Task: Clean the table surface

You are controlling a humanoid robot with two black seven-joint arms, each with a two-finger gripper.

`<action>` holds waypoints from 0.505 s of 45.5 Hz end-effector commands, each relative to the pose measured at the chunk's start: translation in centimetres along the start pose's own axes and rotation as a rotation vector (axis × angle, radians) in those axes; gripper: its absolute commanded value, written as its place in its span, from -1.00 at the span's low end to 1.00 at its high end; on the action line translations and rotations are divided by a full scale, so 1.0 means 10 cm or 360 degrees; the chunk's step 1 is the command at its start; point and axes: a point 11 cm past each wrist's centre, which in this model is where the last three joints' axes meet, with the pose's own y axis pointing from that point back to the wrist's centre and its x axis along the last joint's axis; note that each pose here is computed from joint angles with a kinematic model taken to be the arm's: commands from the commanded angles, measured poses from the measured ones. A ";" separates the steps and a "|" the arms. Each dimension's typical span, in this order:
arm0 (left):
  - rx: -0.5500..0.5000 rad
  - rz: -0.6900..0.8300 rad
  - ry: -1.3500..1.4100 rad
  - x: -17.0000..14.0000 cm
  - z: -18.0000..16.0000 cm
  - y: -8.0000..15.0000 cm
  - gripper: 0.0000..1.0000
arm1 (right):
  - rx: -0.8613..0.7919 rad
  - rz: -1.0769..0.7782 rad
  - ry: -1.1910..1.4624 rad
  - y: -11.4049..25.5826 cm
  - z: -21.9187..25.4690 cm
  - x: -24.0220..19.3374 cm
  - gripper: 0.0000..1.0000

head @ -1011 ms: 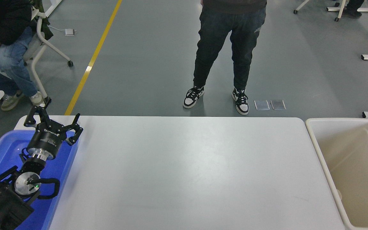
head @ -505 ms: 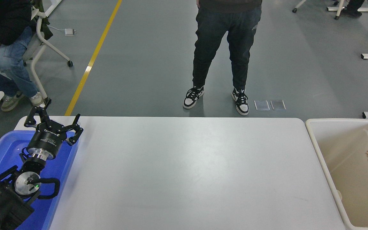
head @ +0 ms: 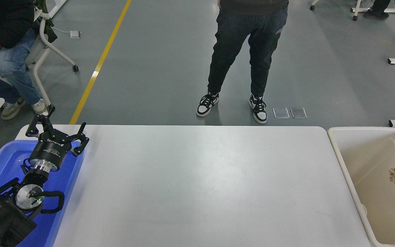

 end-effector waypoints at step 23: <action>0.0000 0.0000 0.0000 0.00 0.00 0.00 1.00 | -0.0020 0.0027 -0.0022 0.00 0.01 -0.03 1.00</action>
